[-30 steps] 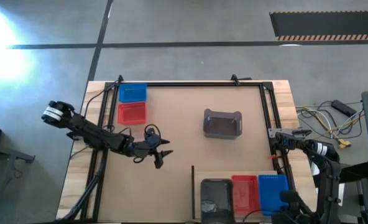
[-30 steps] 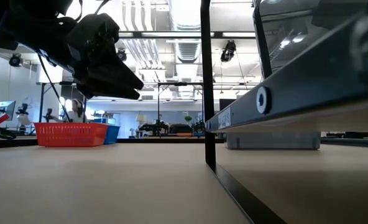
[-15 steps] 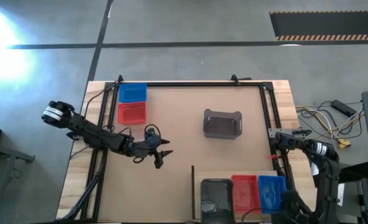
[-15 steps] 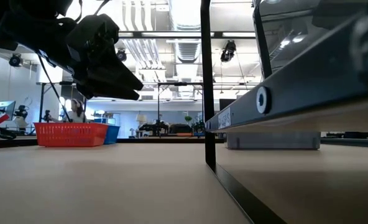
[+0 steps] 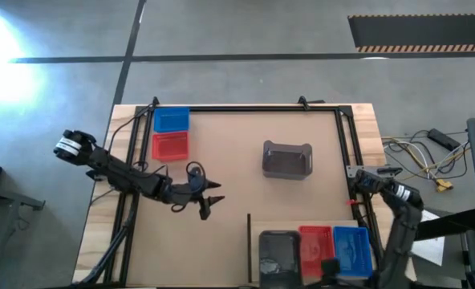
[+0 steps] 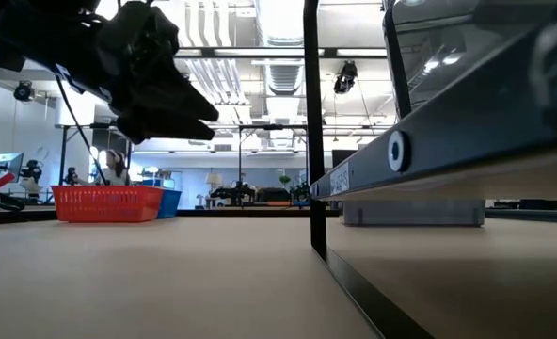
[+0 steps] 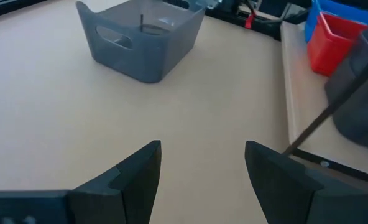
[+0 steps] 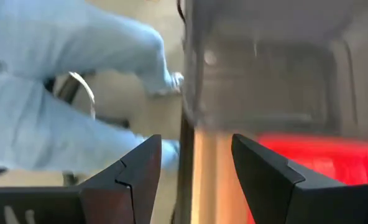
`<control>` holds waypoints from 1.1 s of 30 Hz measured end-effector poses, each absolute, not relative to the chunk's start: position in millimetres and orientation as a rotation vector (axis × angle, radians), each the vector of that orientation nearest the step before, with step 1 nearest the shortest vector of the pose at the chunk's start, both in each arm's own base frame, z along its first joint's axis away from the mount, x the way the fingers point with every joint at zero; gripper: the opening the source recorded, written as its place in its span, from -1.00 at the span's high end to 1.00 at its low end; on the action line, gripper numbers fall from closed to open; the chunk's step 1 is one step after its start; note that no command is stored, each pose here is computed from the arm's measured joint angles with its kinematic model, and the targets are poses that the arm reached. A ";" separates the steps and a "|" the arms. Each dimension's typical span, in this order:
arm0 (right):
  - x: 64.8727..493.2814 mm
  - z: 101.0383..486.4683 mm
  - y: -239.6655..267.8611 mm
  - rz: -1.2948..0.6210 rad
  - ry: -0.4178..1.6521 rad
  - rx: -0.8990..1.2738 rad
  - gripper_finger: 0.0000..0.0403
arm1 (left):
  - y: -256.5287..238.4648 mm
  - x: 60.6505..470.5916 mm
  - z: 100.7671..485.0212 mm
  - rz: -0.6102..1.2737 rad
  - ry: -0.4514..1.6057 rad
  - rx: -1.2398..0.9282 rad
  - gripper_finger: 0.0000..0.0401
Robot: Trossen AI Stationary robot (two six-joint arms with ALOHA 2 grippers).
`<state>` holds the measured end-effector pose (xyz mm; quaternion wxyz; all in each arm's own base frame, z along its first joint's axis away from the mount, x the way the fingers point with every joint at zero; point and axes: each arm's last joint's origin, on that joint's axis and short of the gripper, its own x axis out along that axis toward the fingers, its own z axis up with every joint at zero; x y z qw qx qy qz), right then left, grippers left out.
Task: Stack baskets on shelf by color
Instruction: Adjust the stacked black bins on the shelf
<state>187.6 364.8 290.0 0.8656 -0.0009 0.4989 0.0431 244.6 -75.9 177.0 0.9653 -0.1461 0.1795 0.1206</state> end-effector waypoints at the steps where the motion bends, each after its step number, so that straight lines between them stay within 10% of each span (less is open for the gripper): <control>1: 194.9 289.4 366.2 0.107 1.023 -0.004 0.06 | -77.3 244.1 177.0 0.239 0.364 -0.294 -0.08; 16: 273.9 263.5 388.0 0.093 0.992 -0.087 0.14 | -88.1 240.1 176.9 0.195 0.360 -0.290 -0.08; 33: 293.9 251.1 380.2 0.048 1.068 -0.205 0.94 | -88.0 239.0 175.7 0.197 0.360 -0.288 -0.08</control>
